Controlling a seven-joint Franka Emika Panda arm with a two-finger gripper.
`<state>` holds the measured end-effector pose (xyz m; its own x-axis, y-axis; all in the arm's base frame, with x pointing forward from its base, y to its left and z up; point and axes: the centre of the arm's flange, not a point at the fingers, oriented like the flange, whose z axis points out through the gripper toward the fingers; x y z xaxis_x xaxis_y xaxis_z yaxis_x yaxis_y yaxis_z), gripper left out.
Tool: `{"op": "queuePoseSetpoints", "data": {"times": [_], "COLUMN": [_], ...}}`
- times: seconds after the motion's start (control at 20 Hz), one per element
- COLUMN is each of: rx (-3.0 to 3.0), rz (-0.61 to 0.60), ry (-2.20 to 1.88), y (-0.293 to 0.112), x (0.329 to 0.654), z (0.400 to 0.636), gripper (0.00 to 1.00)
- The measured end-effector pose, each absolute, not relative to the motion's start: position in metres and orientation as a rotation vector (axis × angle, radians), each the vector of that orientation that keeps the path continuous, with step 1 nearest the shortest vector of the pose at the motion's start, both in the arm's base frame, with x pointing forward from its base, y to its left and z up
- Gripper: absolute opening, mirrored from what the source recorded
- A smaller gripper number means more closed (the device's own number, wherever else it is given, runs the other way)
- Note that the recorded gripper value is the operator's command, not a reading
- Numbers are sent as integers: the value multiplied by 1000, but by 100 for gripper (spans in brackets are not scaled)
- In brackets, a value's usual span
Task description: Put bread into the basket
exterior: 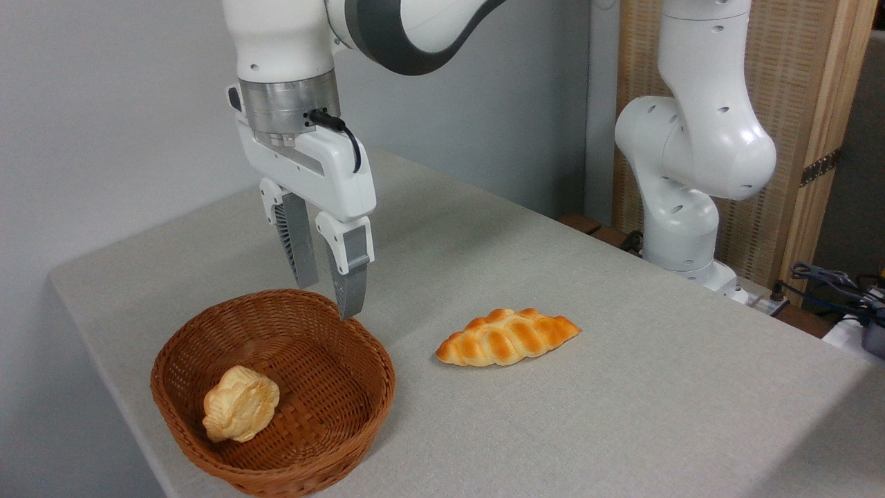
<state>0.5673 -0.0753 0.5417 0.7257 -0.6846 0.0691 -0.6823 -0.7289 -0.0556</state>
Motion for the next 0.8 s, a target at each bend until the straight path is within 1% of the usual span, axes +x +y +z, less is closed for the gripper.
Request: {"op": "queuePoseSetpoints", "data": {"times": [0.8], "rx": [-2898], "rz": [-110], "ry": [1148], "y": [-75], "x": [566], "z": [540], "gripper": [100]}}
